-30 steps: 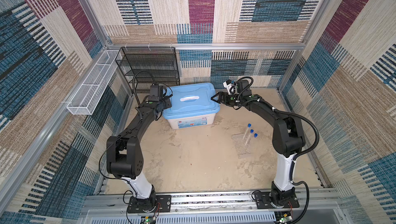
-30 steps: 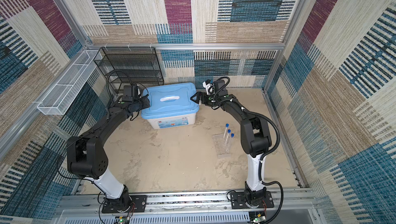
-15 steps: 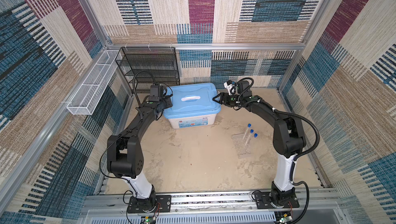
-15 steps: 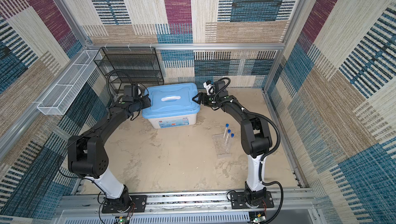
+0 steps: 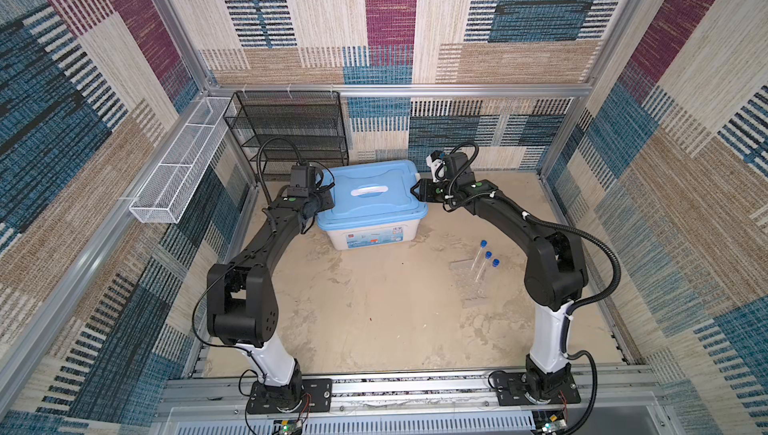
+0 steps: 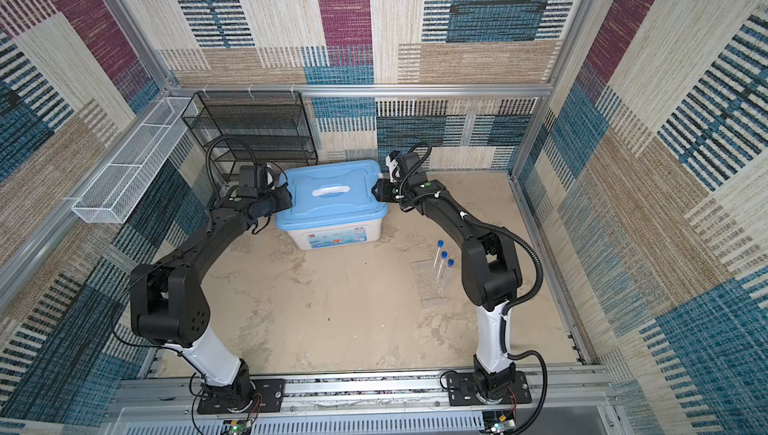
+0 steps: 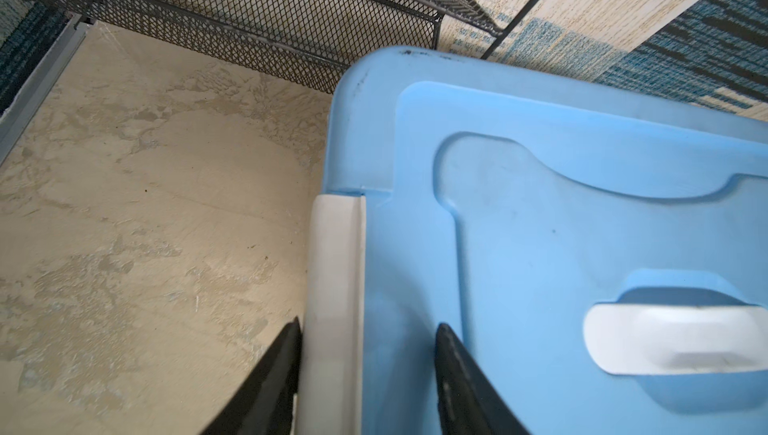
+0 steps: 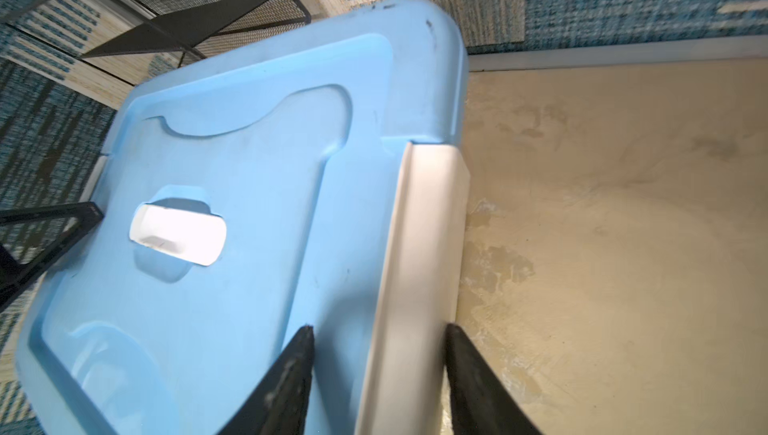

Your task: Organize the chemistry lab equipment

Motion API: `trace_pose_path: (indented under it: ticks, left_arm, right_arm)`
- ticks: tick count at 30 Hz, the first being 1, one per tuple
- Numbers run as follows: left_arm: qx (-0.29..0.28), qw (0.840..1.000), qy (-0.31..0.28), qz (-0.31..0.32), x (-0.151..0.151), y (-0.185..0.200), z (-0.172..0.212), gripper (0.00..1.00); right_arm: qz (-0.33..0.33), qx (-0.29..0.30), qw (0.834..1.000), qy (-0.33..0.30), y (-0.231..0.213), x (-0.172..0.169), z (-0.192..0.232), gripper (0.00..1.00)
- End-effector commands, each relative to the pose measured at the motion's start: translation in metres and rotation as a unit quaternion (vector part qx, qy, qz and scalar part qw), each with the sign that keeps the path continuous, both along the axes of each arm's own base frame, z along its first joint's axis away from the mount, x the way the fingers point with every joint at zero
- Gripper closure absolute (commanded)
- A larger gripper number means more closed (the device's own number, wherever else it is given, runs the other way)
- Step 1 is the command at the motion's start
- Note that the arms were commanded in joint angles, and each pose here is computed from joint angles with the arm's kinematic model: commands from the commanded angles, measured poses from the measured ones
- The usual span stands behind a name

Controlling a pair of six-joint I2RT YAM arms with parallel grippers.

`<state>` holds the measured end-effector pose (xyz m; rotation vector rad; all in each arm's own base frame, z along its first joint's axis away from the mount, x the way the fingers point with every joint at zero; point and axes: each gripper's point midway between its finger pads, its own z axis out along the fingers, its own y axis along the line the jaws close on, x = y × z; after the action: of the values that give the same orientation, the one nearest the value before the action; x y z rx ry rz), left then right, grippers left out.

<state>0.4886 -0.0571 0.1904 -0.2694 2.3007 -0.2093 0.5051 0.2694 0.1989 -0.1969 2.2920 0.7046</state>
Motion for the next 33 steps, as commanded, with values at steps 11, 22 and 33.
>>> trace_pose_path:
  ticks: [11,22,33]
  left_arm:
    - [-0.075,0.991,0.094,-0.054,-0.032,-0.033,-0.026,0.48]
    - [-0.121,0.988,0.077,-0.063,-0.025,-0.042,-0.012,0.48]
    - [-0.077,0.995,0.070,-0.010,-0.027,0.004,-0.002,0.36]
  right_arm:
    - [0.031,-0.020,0.999,-0.008,0.027,-0.023,0.008,0.52]
    - [0.032,-0.007,0.999,-0.005,0.030,-0.027,0.014,0.53]
    - [-0.002,-0.010,1.000,-0.001,-0.008,-0.024,0.016,0.40]
